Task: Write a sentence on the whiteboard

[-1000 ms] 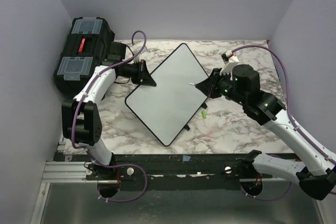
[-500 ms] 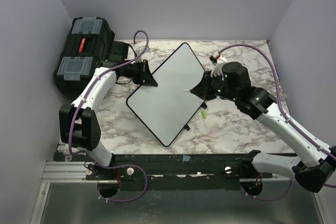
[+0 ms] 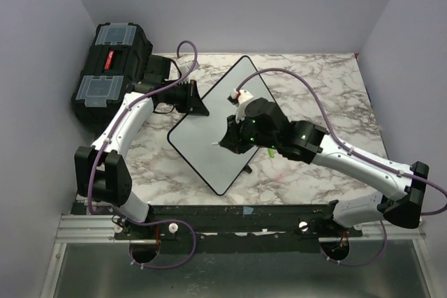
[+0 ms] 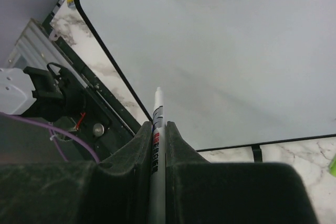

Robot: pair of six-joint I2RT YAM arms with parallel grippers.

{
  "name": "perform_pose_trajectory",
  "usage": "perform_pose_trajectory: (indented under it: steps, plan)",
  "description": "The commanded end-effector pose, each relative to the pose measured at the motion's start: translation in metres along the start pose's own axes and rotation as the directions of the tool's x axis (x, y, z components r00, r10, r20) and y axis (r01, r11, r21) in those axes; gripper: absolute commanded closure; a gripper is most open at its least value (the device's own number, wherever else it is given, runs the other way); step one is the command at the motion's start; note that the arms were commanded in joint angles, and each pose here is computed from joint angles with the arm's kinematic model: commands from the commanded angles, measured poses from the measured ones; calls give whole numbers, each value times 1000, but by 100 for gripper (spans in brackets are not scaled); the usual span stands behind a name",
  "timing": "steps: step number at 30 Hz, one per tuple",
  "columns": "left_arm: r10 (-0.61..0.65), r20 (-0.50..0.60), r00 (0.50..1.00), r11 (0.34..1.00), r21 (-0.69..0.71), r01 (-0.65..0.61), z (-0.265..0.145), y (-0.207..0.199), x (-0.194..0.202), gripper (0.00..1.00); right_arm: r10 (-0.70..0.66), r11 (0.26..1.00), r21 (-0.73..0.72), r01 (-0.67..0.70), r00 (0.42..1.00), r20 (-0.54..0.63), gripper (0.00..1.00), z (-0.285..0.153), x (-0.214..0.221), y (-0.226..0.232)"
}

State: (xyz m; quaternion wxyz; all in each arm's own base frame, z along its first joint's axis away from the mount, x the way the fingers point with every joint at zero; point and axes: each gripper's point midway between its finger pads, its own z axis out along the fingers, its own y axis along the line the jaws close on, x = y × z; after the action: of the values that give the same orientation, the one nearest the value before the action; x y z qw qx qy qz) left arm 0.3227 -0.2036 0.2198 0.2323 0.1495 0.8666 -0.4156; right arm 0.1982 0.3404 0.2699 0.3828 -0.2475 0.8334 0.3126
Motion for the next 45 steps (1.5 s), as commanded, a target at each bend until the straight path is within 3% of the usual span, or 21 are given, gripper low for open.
perform_pose_trajectory:
  steps: [1, 25, 45]
  plan:
    - [105, 78, 991, 986, -138, -94, -12, 16, -12, 100, -14, 1000, 25, 13, 998, 54, 99, 16, -9, 20]
    - [113, 123, 986, 985, -147, -94, -18, 8, -15, 100, -73, 995, -52, 81, 987, 144, 99, 60, -39, 71]
    - [112, 131, 985, 984, -151, -91, -18, 6, -17, 100, -110, 994, -13, 112, 991, 80, 99, 79, -7, 62]
